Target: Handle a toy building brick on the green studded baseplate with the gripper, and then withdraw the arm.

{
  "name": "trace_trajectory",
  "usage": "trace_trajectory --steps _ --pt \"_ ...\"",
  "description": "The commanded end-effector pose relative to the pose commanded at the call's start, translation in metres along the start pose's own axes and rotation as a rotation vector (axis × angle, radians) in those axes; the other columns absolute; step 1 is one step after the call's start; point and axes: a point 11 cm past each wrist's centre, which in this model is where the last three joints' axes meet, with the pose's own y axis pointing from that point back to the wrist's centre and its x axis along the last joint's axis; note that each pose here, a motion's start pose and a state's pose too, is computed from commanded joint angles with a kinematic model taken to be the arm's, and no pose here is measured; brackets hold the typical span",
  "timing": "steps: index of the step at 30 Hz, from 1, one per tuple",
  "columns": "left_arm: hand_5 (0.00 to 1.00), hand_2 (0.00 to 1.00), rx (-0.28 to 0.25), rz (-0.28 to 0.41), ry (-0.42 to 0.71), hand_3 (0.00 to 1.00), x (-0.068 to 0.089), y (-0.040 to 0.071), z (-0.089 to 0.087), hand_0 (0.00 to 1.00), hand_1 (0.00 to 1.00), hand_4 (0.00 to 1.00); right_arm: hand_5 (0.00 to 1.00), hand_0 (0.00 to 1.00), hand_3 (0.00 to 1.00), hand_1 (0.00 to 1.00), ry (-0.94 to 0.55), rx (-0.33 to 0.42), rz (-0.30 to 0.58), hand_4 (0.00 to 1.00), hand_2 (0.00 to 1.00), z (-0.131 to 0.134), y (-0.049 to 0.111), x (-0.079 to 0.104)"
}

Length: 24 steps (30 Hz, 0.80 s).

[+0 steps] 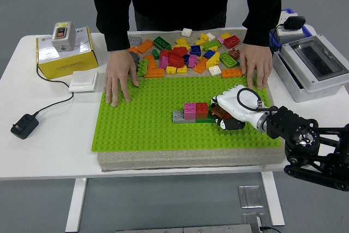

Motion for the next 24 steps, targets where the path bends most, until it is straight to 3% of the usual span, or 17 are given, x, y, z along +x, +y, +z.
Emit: trace_trajectory --steps 15,16,21,22,24 --pt "0.646 0.584 -0.002 0.002 -0.003 0.651 0.0009 0.0002 0.0008 0.69 0.662 0.075 0.354 0.133 0.618 0.158 0.045 -0.006 -0.008 0.46 0.504 0.0069 -0.0013 -0.0034" --pt "0.644 0.583 -0.002 0.002 -0.003 0.651 0.0008 0.0002 0.0007 0.689 0.661 0.074 0.352 0.134 0.637 0.166 0.044 -0.007 -0.007 0.46 0.558 0.0073 -0.0013 -0.0031" --pt "0.644 0.583 -0.003 0.003 -0.003 0.651 0.0015 0.0003 0.0011 0.689 0.661 0.074 0.352 0.134 0.637 0.166 0.041 -0.007 -0.006 0.46 0.558 0.008 -0.0013 -0.0028" --pt "0.645 0.582 -0.003 0.003 -0.003 0.648 0.0018 0.0003 0.0012 0.69 0.661 0.075 0.353 0.144 0.733 0.175 0.041 -0.007 -0.006 0.463 0.632 0.0081 -0.0013 -0.0027" --pt "0.645 0.582 -0.004 0.004 -0.003 0.648 0.002 0.0003 0.0014 0.69 0.661 0.075 0.353 0.144 0.733 0.175 0.039 -0.008 -0.004 0.463 0.632 0.0084 -0.0012 -0.0023"
